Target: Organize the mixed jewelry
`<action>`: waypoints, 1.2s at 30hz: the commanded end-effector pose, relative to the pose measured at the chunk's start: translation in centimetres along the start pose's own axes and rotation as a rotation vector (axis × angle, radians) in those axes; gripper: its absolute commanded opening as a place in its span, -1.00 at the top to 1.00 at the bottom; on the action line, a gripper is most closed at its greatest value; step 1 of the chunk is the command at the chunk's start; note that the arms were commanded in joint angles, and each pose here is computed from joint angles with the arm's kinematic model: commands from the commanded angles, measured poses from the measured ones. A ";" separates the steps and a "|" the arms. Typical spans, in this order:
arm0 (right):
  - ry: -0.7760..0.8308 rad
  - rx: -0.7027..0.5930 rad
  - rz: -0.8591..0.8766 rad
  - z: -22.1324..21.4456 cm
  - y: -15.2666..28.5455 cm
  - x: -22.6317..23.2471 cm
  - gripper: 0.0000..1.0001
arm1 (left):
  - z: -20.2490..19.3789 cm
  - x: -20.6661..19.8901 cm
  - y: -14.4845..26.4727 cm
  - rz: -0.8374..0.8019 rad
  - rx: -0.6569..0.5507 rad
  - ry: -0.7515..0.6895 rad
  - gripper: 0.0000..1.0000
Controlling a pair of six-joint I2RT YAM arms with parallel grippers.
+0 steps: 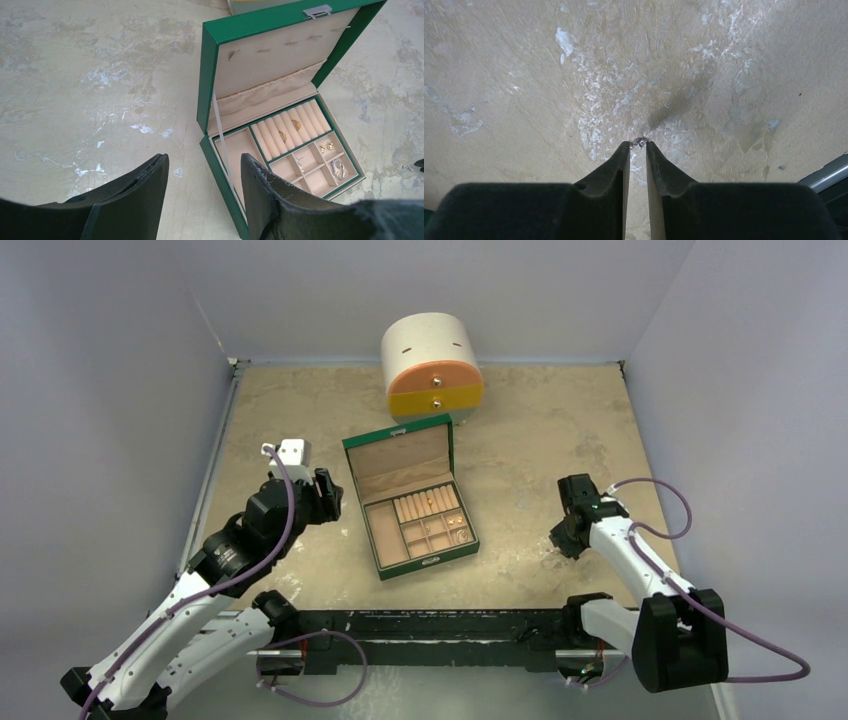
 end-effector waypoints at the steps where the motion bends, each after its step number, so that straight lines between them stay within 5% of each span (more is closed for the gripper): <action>1: 0.015 0.018 0.007 -0.1 -0.2 0.0 0.60 | 1.2 -0.3 0.3 -0.016 -0.046 0.015 -0.09; 14: 0.038 0.045 -0.026 -0.1 -0.6 0.2 0.76 | 1.3 -0.3 0.5 -0.019 -0.056 0.020 -0.09; 20: 0.040 0.050 -0.029 -0.1 -0.5 0.2 1.00 | 1.3 -0.2 0.6 -0.019 -0.058 0.021 -0.10; 36: 0.106 0.000 0.172 0.9 1.4 1.7 1.00 | 1.4 -0.2 0.7 -0.021 -0.063 0.023 -0.10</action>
Point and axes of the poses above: each gripper's point midway between its finger pads, its own y axis back along the fingers, its own x axis along the line the jaws close on, z = x × y, the point moved 8 cm from there along y, back along the fingers, and after that the axes turned 9 degrees about y, right-handed, at the moved point
